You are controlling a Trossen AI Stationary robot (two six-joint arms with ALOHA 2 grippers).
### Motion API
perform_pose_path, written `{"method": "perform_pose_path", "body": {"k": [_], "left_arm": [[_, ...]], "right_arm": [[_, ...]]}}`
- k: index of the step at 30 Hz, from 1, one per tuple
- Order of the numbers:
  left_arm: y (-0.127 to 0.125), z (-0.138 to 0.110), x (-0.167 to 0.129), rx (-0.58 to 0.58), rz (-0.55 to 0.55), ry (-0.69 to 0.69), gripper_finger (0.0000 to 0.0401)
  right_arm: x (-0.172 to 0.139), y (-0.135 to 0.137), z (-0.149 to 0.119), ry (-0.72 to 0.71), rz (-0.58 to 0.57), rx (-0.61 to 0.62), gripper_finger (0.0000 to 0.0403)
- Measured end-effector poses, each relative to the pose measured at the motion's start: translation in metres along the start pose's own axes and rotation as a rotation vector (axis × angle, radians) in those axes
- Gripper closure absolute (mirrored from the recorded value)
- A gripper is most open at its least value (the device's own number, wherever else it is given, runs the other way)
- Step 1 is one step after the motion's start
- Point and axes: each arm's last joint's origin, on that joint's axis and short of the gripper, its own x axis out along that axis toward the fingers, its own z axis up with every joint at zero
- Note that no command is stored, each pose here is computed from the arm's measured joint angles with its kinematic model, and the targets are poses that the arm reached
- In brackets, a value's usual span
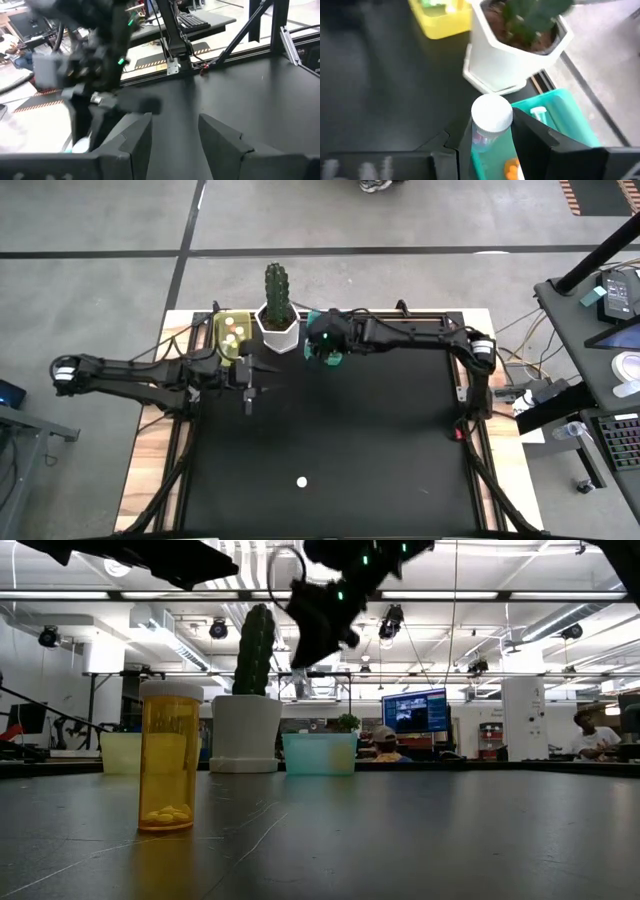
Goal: Pick and place medicine bottles into bin by pill shape (circle, oval)
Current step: Put the blue capsule bottle into the blue bin
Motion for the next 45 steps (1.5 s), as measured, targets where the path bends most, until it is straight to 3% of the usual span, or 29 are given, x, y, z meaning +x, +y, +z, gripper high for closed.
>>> {"method": "perform_pose_path", "body": {"k": [7,14,30,45], "left_arm": [[0.001,-0.002,-0.009,0.005,0.017,-0.028,0.0257],[0.002,-0.002,-0.015,0.003,0.048,-0.042,0.0257],[0.003,-0.001,-0.014,0.005,0.073,-0.063,0.0257],[0.003,-0.001,-0.014,0.01,0.079,-0.067,0.0257]], "right_arm": [[0.033,-0.046,-0.028,-0.04,0.028,0.093,0.0285],[0.051,-0.067,-0.055,-0.073,-0.016,0.153,0.0286],[0.075,-0.063,-0.078,-0.173,-0.013,0.232,0.0287],[0.102,-0.058,-0.092,-0.104,-0.018,0.223,0.0284]]}}
